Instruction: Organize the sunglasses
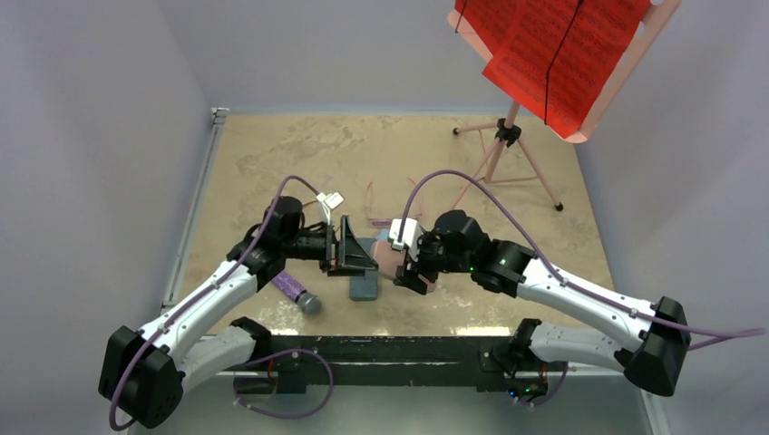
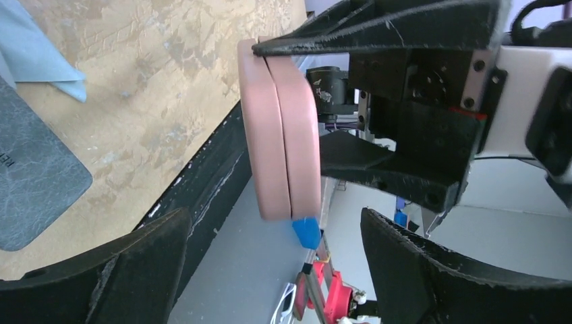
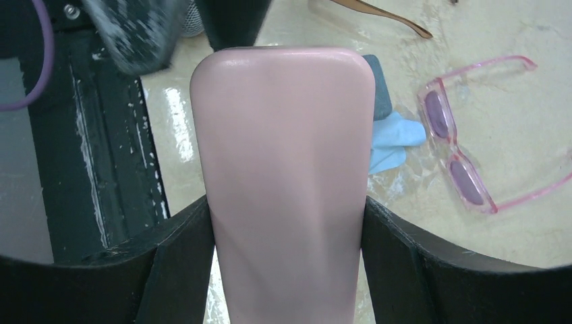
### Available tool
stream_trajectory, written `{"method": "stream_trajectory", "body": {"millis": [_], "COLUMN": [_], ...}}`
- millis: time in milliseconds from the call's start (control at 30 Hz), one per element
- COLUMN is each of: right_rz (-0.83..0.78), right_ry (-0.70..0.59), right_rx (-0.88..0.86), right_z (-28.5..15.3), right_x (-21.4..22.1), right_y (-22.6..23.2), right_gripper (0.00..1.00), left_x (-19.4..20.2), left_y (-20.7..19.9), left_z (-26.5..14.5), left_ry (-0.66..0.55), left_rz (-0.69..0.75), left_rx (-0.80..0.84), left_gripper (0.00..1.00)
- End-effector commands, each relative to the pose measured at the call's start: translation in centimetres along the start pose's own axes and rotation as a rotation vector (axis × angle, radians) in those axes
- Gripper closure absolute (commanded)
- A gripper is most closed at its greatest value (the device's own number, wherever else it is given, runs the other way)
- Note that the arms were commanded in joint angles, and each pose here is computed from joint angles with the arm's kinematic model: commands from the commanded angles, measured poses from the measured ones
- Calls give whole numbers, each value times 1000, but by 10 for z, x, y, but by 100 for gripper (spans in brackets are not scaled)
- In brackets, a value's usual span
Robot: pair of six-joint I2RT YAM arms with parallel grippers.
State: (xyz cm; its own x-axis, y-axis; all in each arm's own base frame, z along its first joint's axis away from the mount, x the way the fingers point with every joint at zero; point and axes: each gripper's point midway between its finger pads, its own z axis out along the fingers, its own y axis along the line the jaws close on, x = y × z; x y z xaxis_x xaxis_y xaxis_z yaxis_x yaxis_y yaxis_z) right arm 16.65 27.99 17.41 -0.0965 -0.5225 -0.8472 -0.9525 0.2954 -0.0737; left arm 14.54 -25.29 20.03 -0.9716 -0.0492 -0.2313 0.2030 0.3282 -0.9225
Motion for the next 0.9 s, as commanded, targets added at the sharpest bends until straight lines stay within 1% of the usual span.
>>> {"method": "stream_trajectory", "body": {"millis": [0,100,133,167,233,267,367,433,467,500,533,567,600,667,700,767,833,867], "right_rz": [-134,-175,-184,-191,-200,-201,-202,-193,-182,-171,-156,-144,-130,-93,-63,7,157,310], "right_ry": [-54,-62,-63,-64,-64,-60,-38,-28,-31,-36,-60,-80,-111,-200,-256,-383,-563,-637], "right_rx": [-52,-66,-72,-76,-93,-100,-91,-35,13,98,152,227,290,380,426,484,518,554], "right_z": [-5,-4,-3,-3,-2,-1,2,5,5,5,4,-1,-7,-25,-35,-63,-97,-109], "right_x": [-37,-45,-45,-47,-48,-47,-44,-44,-46,-48,-53,-57,-63,-78,-85,-101,-119,-116], "right_y": [8,13,15,16,20,22,22,13,5,-10,-18,-30,-40,-51,-56,-61,-61,-66], "right_gripper": [60,59,59,59,58,58,57,52,47,34,23,7,2,1,1,1,1,1], "left_x": [-5,-6,-6,-6,-8,-9,-7,-3,-1,0,0,-1,-3,-15,-25,-51,-87,-102], "left_y": [-14,-11,-12,-13,-17,-17,-19,-22,-24,-24,-25,-25,-25,-24,-21,-15,-16,-21], "left_z": [10,19,21,23,26,27,29,29,29,28,27,27,27,26,24,12,-15,-28], "left_ry": [21,46,57,65,75,78,92,106,113,118,117,111,96,24,-28,-171,-377,-473], "left_rz": [38,29,28,25,28,26,14,15,14,13,20,26,35,69,85,152,237,290], "left_rx": [25,25,36,48,84,96,124,149,159,163,166,162,150,78,8,-157,-325,-374], "left_gripper": [0,0,2,6,20,30,65,84,95,100,100,100,100,100,100,100,100,100]}}
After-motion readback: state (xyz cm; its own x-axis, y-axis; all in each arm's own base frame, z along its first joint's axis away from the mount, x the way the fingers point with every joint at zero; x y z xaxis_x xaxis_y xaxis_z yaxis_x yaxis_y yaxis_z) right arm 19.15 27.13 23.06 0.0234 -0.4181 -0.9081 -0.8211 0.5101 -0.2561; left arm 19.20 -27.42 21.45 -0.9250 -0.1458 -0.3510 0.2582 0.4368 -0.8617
